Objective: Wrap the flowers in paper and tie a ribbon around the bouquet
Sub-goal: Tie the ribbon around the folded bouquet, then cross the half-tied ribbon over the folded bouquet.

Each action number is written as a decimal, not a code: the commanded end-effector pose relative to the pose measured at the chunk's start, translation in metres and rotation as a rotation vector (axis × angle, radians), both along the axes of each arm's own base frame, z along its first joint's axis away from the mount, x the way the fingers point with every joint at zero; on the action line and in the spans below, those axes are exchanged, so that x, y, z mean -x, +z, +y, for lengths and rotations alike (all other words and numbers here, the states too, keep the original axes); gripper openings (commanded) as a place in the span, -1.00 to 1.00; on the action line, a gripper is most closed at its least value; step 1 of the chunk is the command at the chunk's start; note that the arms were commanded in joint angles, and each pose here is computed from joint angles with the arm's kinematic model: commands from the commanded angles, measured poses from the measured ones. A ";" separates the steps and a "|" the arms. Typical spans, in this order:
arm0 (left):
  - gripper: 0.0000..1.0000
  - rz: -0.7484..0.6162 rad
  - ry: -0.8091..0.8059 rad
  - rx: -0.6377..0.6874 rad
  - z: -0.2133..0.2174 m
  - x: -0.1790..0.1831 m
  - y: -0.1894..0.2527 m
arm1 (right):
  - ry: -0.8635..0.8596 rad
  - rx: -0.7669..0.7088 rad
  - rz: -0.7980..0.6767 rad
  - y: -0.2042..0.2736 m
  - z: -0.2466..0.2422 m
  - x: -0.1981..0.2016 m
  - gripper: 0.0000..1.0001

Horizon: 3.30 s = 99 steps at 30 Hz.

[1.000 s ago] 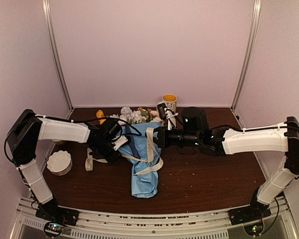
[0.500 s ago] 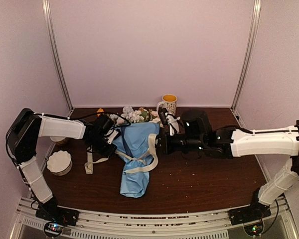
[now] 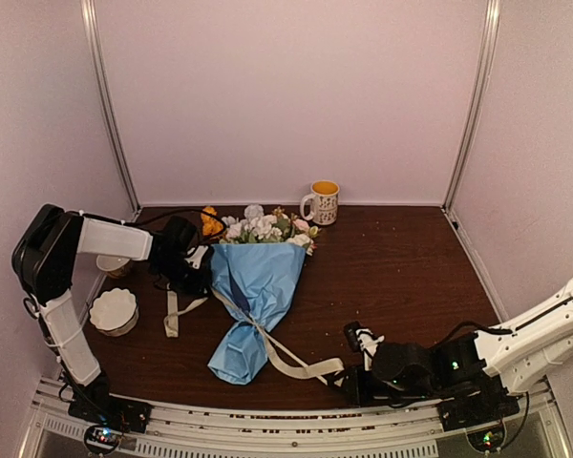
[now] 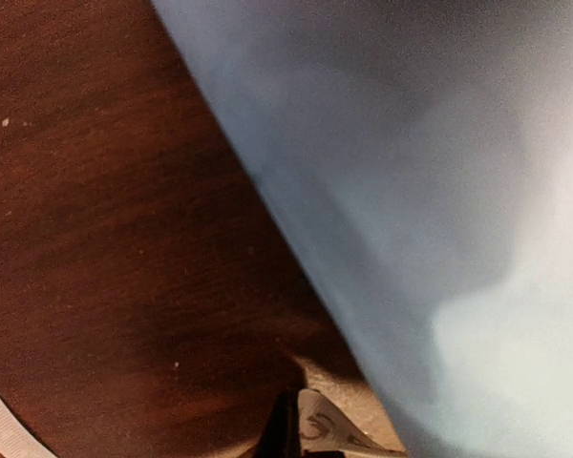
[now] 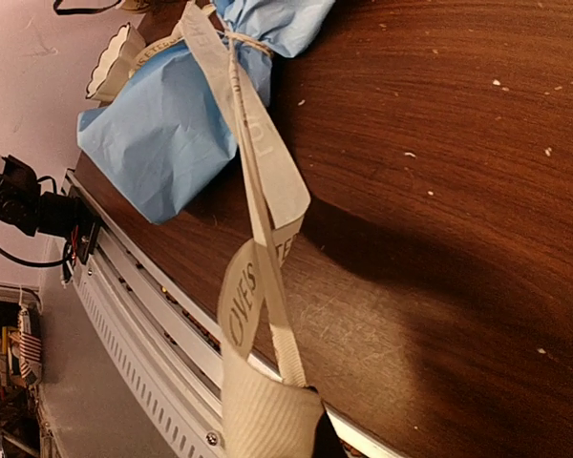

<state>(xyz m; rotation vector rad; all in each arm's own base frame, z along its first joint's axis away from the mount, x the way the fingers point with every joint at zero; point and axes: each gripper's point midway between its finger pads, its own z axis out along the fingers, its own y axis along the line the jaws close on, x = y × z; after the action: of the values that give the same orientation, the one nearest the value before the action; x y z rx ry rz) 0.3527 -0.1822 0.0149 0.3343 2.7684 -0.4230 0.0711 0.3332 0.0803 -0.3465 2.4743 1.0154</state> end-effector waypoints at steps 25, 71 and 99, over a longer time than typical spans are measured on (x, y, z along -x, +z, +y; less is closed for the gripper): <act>-1.00 -0.358 -0.428 0.125 -0.096 0.148 0.086 | -0.629 0.136 0.110 -0.012 -0.144 -0.184 -0.44; -1.00 -0.535 -0.523 0.533 -0.147 0.125 0.178 | 0.158 -0.357 -0.290 0.086 0.156 -0.149 -0.28; -1.00 -0.534 -0.488 0.541 -0.138 0.125 0.179 | 0.114 -0.406 -0.282 0.078 0.153 -0.169 -1.00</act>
<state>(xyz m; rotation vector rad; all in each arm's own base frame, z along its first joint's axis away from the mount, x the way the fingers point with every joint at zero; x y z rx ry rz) 0.2257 -0.3223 0.1794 0.8603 2.0004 -0.9815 0.2319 0.4868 0.1428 -0.4936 2.0274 1.3341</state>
